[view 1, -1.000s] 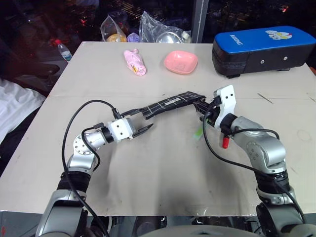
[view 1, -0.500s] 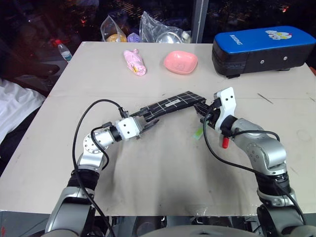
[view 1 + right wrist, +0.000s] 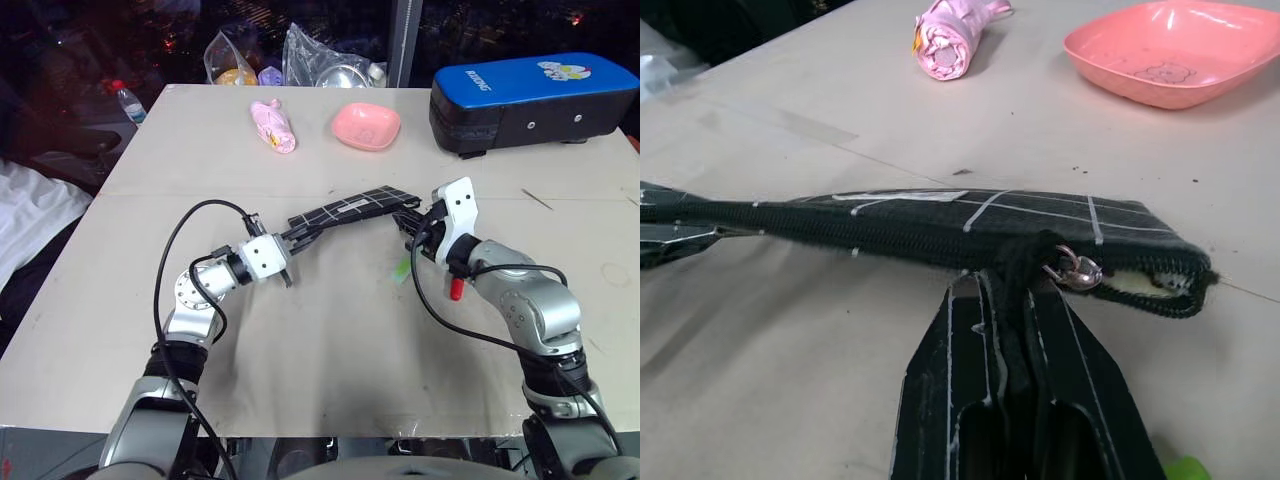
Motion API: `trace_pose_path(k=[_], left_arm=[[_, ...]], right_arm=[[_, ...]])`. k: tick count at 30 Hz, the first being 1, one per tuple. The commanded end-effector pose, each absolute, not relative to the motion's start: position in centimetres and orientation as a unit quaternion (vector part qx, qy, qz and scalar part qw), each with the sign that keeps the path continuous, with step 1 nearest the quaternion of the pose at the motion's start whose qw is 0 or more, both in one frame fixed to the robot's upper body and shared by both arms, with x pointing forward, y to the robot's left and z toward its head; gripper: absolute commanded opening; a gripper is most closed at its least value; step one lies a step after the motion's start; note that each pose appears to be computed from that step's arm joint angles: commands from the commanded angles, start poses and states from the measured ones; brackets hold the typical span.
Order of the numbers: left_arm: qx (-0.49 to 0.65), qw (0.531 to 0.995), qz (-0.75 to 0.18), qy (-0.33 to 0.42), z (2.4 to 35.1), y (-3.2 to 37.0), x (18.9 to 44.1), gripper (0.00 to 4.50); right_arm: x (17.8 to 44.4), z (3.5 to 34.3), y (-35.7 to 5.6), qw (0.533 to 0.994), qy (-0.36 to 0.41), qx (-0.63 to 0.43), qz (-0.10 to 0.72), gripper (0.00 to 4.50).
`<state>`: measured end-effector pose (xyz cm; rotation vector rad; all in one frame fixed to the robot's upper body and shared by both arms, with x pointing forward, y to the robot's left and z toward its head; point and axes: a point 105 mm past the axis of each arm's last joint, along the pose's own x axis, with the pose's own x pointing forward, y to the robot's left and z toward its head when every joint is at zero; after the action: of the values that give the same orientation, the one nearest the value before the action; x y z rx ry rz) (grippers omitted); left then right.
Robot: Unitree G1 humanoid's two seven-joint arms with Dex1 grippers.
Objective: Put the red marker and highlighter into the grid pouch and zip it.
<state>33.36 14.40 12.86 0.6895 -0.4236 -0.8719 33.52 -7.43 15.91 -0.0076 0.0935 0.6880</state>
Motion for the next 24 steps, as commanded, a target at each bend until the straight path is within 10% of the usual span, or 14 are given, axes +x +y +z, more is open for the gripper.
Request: trace_pose_path(k=[1,20,24], left_arm=[[0.324,0.825,-0.407,-0.220,13.6,13.3,33.2,0.04],[0.306,0.849,-0.371,-0.219,13.3,12.2,33.2,0.04],[0.304,0.850,-0.372,-0.217,13.2,12.2,33.2,0.00]], right_arm=[[32.8,17.5,-6.5,0.933,0.013,-0.015,0.360,0.00],[31.8,17.1,-5.7,0.922,0.016,-0.039,0.386,0.00],[32.5,17.3,-7.2,0.934,0.019,-0.038,0.355,1.75]])
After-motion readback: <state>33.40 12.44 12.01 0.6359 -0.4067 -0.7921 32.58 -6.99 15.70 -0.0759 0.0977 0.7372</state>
